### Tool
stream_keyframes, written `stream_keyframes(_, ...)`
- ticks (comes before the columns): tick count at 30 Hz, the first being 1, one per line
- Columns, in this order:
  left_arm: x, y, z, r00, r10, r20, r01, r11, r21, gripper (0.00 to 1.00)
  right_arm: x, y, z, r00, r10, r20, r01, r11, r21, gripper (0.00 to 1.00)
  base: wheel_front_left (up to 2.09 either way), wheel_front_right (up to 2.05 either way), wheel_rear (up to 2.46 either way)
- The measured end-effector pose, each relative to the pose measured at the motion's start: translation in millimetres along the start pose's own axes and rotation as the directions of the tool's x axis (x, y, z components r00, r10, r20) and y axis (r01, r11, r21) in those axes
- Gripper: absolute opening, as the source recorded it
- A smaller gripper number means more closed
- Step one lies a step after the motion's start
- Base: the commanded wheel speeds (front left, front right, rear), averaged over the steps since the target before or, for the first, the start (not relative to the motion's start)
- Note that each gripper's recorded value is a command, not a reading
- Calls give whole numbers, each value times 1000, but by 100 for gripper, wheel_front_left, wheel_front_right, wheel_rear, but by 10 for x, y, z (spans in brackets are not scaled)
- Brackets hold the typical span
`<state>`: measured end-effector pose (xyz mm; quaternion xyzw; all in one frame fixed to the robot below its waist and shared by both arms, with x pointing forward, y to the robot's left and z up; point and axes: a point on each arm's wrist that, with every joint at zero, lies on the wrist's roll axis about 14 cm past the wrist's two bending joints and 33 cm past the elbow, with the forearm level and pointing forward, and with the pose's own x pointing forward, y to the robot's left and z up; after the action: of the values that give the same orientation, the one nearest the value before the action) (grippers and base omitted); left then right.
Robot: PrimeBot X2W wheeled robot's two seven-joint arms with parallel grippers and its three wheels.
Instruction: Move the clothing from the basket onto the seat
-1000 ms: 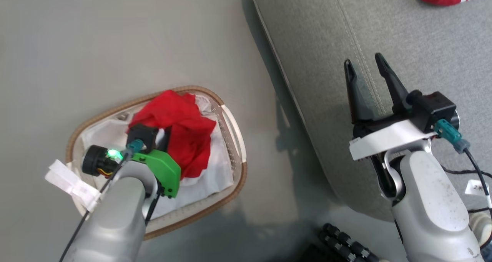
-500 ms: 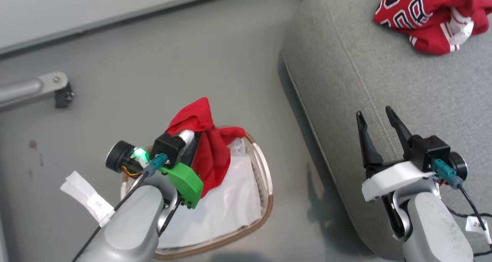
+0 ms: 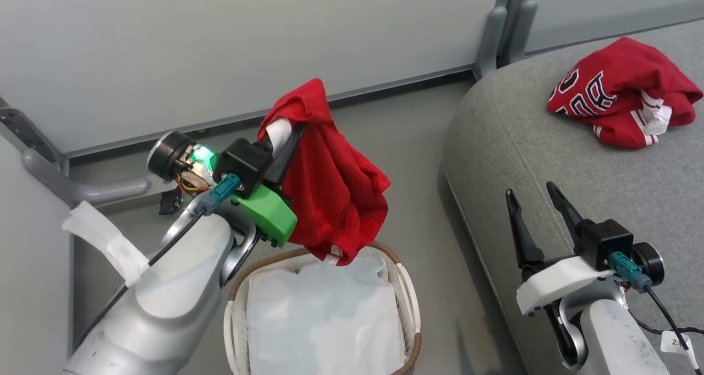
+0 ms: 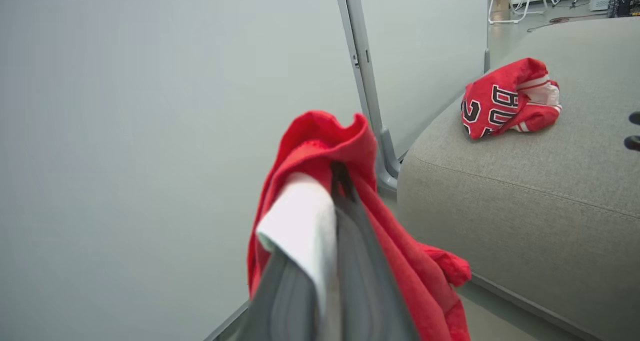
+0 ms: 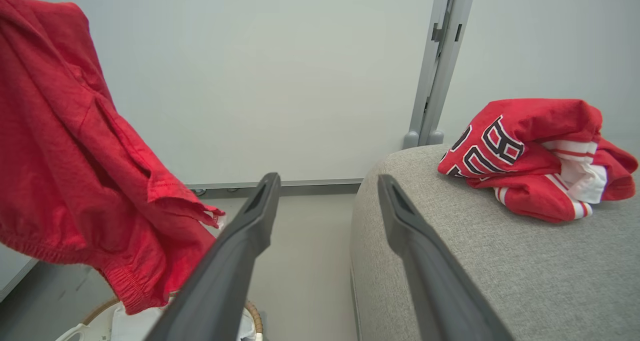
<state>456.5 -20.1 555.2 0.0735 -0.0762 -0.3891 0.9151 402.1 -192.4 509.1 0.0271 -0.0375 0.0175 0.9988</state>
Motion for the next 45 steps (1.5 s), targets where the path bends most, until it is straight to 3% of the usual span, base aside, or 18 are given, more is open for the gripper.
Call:
stream_keyframes(10, -4, 126, 936, 985, -14, 174, -15, 986, 164, 0, -82, 234, 201, 996, 65, 55, -65, 998, 2, 100, 0, 0, 0)
stream_keyframes(19, 0, 99, 1335, 967, -29, 253, -20, 982, 190, 0, -109, 532, 206, 987, 151, 55, -152, 988, 14, 100, 0, 0, 0)
stream_keyframes(27, 16, -132, 1492, 956, -76, 284, 22, 982, 188, 0, 35, 1138, 385, 933, 350, 81, -338, 932, -131, 100, 0, 0, 0)
stream_keyframes(38, -63, -330, 1534, 950, -107, 294, 57, 983, 174, 0, 289, 1413, 453, 900, 432, 63, -411, 886, -215, 100, 0, 0, 0)
stream_keyframes(39, -72, -339, 1532, 950, -108, 293, 59, 983, 174, 0, 301, 1441, 433, 896, 440, 54, -420, 881, -217, 40, 0, 0, 0)
stream_keyframes(40, -81, -347, 1532, 950, -110, 292, 60, 983, 175, 0, 315, 1470, 423, 893, 448, 47, -428, 876, -221, 29, 0, 0, 0)
stream_keyframes(41, -90, -355, 1530, 950, -111, 292, 62, 983, 174, 0, 333, 1493, 415, 890, 454, 41, -435, 872, -225, 0, 0, 0, 0)
stream_keyframes(45, -114, -326, 1521, 952, -100, 290, 56, 986, 156, 0, 385, 1521, 451, 887, 459, 44, -439, 869, -228, 0, 0, 0, 0)
